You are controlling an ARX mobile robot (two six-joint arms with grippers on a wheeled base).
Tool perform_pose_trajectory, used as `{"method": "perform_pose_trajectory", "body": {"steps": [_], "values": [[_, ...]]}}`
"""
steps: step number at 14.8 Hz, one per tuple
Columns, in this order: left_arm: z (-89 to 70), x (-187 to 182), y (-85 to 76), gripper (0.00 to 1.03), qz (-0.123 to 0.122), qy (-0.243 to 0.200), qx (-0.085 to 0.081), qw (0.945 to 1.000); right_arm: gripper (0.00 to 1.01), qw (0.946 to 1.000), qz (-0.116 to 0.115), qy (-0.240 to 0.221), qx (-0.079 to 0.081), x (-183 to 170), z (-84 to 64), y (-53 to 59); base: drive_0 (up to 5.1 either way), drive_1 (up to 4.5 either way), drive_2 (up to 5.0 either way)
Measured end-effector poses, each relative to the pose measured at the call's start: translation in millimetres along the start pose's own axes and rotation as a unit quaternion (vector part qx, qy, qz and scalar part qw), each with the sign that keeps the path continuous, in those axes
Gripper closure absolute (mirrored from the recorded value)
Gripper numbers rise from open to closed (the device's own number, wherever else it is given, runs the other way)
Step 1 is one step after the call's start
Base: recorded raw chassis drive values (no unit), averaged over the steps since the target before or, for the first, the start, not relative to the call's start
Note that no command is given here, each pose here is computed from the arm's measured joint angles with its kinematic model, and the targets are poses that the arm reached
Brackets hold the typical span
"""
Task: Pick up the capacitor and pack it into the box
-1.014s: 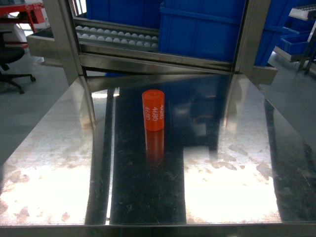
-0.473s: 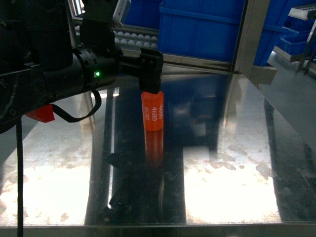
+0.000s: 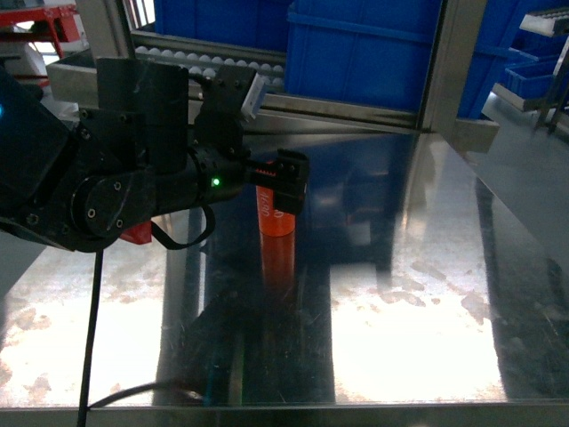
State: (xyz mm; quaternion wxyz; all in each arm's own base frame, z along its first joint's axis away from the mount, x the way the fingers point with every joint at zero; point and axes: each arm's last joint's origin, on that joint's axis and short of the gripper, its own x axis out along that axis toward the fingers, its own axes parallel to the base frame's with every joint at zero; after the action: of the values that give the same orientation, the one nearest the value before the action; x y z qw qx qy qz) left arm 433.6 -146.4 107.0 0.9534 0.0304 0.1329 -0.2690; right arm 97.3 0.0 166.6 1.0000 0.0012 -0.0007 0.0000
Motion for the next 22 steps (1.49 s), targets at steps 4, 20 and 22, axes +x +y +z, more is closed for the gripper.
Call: {"method": "perform_pose_trajectory", "body": {"steps": [4, 20, 22], "values": [[-25.4, 18.1, -0.6, 0.06, 0.001, 0.029, -0.019, 0.9994, 0.03, 1.0, 0.0, 0.0, 0.0, 0.0, 0.0, 0.0, 0.0, 0.0, 0.0], [73.4, -148.8, 4.5, 0.58, 0.176, -0.201, -0.015, 0.9636, 0.03, 1.0, 0.0, 0.0, 0.0, 0.0, 0.0, 0.0, 0.0, 0.0, 0.0], [68.1, -162.4, 4.3, 0.58, 0.24, -0.144, -0.032, 0.9595, 0.03, 1.0, 0.0, 0.0, 0.0, 0.0, 0.1, 0.0, 0.0, 0.0, 0.0]]}}
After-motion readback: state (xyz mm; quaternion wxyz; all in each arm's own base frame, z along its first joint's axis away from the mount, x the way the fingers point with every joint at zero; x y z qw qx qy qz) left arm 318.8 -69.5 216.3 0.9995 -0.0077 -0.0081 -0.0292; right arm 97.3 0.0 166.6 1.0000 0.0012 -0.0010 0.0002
